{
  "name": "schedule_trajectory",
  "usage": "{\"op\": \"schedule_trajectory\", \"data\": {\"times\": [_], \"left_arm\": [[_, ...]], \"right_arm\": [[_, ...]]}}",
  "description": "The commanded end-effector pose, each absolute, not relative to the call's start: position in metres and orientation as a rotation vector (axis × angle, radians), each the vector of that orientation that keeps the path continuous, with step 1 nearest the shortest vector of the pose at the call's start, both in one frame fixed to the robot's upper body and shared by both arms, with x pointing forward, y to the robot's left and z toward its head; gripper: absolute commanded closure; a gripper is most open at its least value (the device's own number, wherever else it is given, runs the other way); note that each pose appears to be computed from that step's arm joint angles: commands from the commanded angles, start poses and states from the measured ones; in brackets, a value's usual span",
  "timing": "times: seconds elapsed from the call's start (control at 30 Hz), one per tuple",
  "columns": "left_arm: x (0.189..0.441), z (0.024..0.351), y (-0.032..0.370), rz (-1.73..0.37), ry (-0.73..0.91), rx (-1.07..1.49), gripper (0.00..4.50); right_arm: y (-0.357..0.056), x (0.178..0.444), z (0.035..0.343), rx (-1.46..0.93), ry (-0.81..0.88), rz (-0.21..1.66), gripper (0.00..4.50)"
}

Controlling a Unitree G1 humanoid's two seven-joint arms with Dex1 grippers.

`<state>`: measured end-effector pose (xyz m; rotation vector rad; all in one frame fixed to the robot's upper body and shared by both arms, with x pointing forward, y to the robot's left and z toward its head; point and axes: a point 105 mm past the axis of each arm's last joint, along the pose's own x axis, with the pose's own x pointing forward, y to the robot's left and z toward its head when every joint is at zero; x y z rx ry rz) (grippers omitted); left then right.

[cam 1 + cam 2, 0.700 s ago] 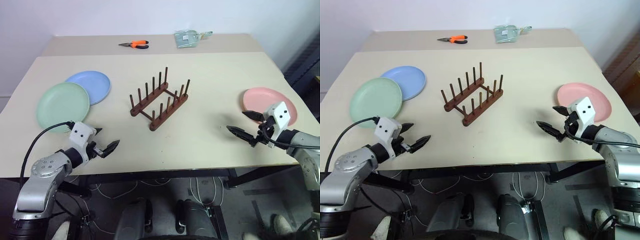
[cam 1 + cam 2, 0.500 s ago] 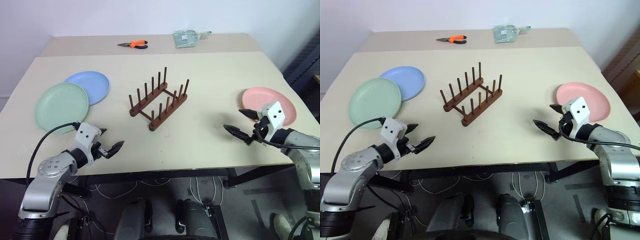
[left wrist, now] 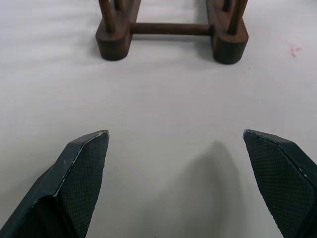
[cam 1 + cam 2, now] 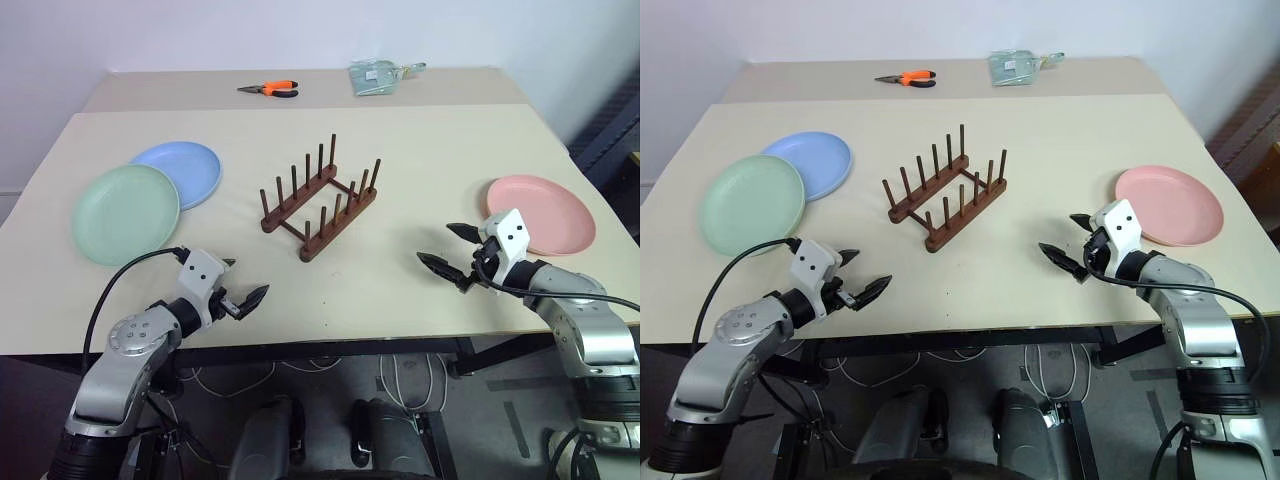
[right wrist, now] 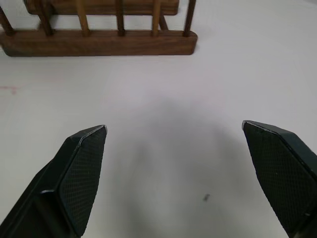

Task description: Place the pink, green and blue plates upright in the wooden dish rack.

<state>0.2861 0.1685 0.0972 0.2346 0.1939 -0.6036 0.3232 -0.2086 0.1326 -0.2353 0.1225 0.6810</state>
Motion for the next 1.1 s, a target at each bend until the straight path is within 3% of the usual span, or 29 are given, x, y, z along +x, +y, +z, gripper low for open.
{"op": "schedule_trajectory", "data": {"times": [0.03,0.27,0.37,0.67,0.77,1.0,1.1], "left_arm": [[0.286,0.101,0.164,-0.624,0.165,0.248,0.04],[0.291,0.096,0.137,-0.700,0.173,0.239,0.04],[0.298,0.098,0.097,-0.779,0.141,0.213,0.04],[0.346,0.077,0.052,-0.730,0.176,0.272,0.04],[0.351,0.079,0.050,-0.733,0.162,0.258,0.58],[0.353,0.082,0.051,-0.808,0.123,0.307,3.64],[0.346,0.092,0.045,-0.953,0.071,0.341,3.74]], "right_arm": [[-0.188,0.316,0.146,-0.227,0.077,0.734,0.00],[-0.181,0.308,0.145,-0.239,0.077,0.714,0.00],[-0.178,0.306,0.147,-0.248,0.071,0.720,0.00],[-0.181,0.309,0.153,-0.284,0.045,0.682,0.00],[-0.186,0.309,0.152,-0.302,0.043,0.660,0.00],[-0.192,0.305,0.147,-0.327,0.045,0.630,0.00],[-0.194,0.304,0.146,-0.329,0.057,0.636,0.00]]}}
